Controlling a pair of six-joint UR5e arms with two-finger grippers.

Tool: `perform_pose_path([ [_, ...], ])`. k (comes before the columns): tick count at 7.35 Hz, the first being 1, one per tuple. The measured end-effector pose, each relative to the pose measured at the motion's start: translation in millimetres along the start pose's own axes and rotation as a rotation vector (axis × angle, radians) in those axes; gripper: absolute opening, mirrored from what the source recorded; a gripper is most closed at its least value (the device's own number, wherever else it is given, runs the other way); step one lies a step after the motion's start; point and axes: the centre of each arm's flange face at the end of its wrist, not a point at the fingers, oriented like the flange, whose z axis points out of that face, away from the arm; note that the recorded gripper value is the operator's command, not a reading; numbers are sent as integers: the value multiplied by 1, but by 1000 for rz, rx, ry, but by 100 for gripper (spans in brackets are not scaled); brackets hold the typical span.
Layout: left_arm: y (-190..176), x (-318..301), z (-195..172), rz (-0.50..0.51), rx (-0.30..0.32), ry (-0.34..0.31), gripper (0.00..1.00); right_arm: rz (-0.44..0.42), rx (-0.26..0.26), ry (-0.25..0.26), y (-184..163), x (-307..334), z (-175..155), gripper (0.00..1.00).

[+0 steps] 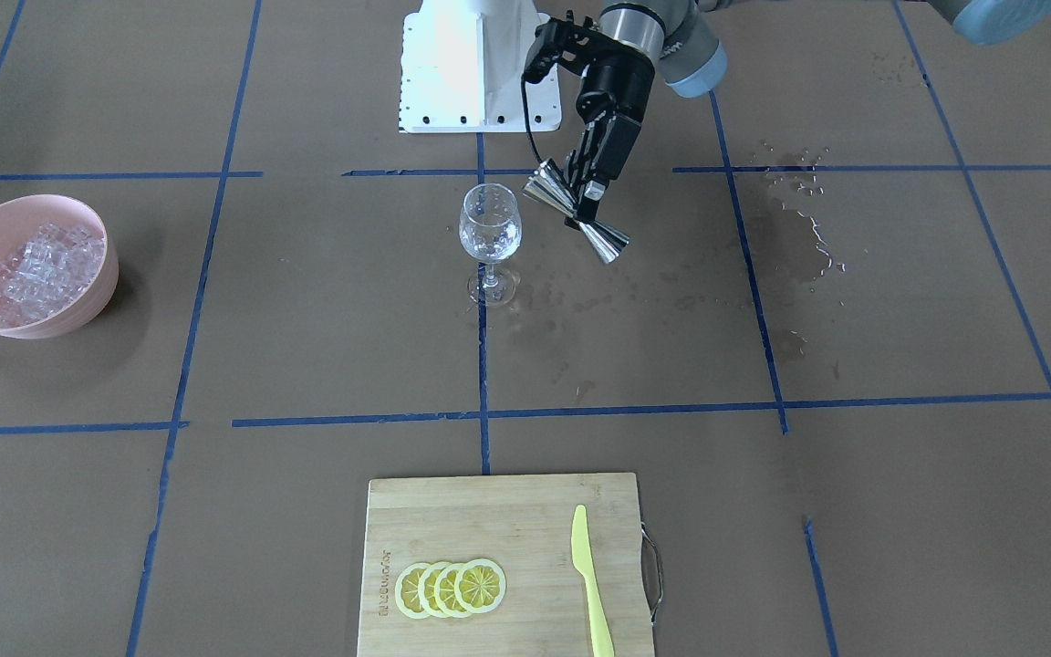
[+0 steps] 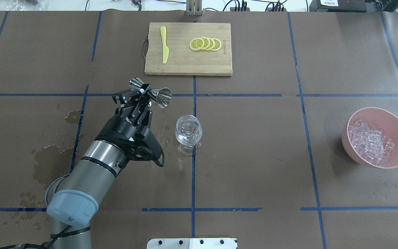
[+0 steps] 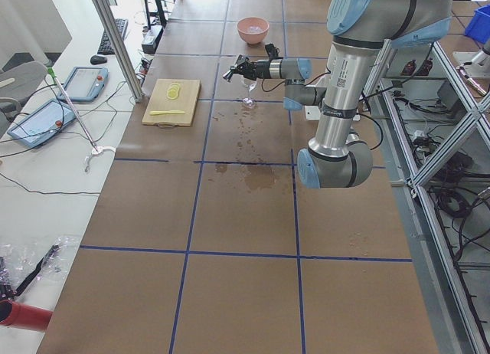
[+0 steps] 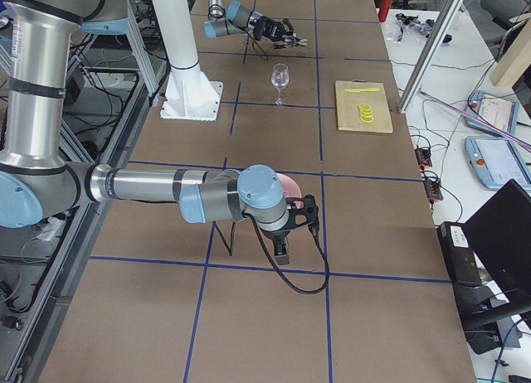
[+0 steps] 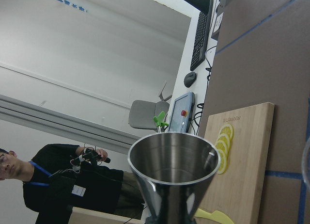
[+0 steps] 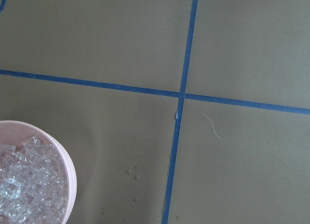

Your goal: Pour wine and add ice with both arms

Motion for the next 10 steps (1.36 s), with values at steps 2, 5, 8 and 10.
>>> perform_pose_path([
  [2, 70, -9, -17, -44, 58, 15, 0, -1, 1, 0, 0, 0, 0, 100],
  [5, 160, -20, -51, -117, 111, 84, 0, -2, 5, 1, 0, -1, -2, 100],
  [8, 251, -31, -100, -308, 96, 133, 0, -1, 12, 3, 0, 0, -5, 100],
  [10, 294, -19, -111, -551, 43, 159, 0, 1, 18, 4, 1, 1, -8, 100],
])
